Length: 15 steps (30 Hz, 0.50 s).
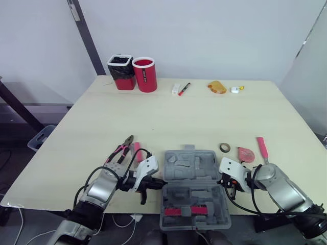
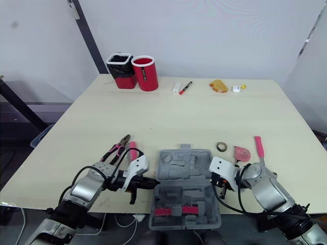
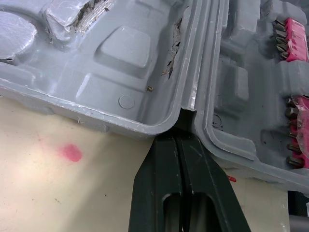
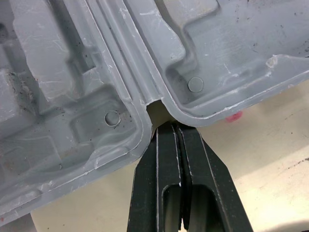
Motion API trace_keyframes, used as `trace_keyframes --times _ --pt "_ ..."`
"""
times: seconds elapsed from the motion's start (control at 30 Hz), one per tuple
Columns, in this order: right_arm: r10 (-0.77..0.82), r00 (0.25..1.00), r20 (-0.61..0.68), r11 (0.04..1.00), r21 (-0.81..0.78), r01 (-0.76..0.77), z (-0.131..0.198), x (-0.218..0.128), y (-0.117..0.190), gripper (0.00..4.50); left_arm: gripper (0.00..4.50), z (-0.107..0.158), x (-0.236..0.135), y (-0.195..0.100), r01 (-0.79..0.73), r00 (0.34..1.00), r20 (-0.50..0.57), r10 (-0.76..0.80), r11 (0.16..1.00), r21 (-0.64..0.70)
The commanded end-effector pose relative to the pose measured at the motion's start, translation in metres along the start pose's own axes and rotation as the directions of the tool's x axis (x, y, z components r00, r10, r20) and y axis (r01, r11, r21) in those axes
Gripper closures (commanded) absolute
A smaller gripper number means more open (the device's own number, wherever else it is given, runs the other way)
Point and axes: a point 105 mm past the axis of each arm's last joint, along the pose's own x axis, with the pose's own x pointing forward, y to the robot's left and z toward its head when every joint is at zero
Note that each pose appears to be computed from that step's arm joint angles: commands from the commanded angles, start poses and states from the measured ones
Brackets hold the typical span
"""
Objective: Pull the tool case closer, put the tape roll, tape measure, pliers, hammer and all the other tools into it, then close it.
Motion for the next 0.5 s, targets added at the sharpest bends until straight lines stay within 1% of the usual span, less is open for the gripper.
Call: trace_keyframes --times 0.03,0.07,0.1,0.17,0.23,0.27,0.3,0.33,0.37,0.4,0.43,0.47,0.5 --pt "-0.061 0.996 0.066 0.998 0.010 0.061 0.006 -0.011 -0.007 4.50 4.47 0.015 -0.005 -0.003 -0.007 0.996 0.092 0.006 1.000 0.011" --pt "-0.078 0.994 0.078 0.997 0.020 0.077 0.006 -0.015 -0.010 4.50 4.47 0.018 -0.008 -0.003 -0.013 0.993 0.114 0.012 1.000 0.010" --pt "-0.100 0.989 0.109 0.995 0.028 0.098 0.005 -0.023 -0.012 4.50 4.47 0.024 -0.016 -0.002 -0.032 0.983 0.178 0.035 0.999 -0.016" --pt "-0.140 0.974 0.177 0.990 0.049 0.134 0.004 -0.036 -0.016 4.50 4.47 0.029 -0.031 0.001 -0.075 0.961 0.264 0.086 0.996 -0.051" --pt "-0.169 0.959 0.228 0.985 0.072 0.156 0.004 -0.044 -0.017 4.50 4.47 0.030 -0.040 0.002 -0.109 0.946 0.299 0.123 0.992 -0.062" --pt "-0.185 0.940 0.287 0.982 0.083 0.168 0.005 -0.052 -0.017 4.50 4.47 0.029 -0.049 0.001 -0.127 0.933 0.330 0.143 0.989 -0.071" --pt "-0.210 0.904 0.372 0.977 0.115 0.180 0.008 -0.063 -0.019 4.50 4.47 0.030 -0.061 -0.001 -0.140 0.909 0.383 0.165 0.986 -0.091" --pt "-0.223 0.879 0.421 0.973 0.154 0.173 0.005 -0.072 -0.017 4.50 4.09 0.028 -0.071 -0.003 -0.151 0.891 0.414 0.187 0.981 -0.119" --pt "-0.229 0.869 0.438 0.972 0.156 0.177 -0.001 -0.080 -0.015 4.25 3.93 0.023 -0.079 -0.006 -0.159 0.883 0.423 0.203 0.978 -0.138" --pt "-0.229 0.873 0.432 0.973 0.140 0.185 -0.009 -0.086 -0.012 3.96 3.59 0.017 -0.085 -0.008 -0.172 0.879 0.422 0.222 0.973 -0.153" --pt "-0.233 0.869 0.435 0.971 0.152 0.184 -0.017 -0.094 -0.008 3.53 3.00 0.008 -0.094 -0.007 -0.205 0.871 0.414 0.264 0.962 -0.181" --pt "-0.248 0.863 0.440 0.967 0.168 0.192 -0.023 -0.103 -0.006 3.32 2.80 0.000 -0.102 -0.007 -0.232 0.865 0.404 0.297 0.951 -0.202" --pt "-0.262 0.859 0.439 0.963 0.181 0.201 -0.030 -0.111 -0.003 2.78 2.25 -0.007 -0.109 -0.008 -0.255 0.860 0.393 0.325 0.942 -0.221"
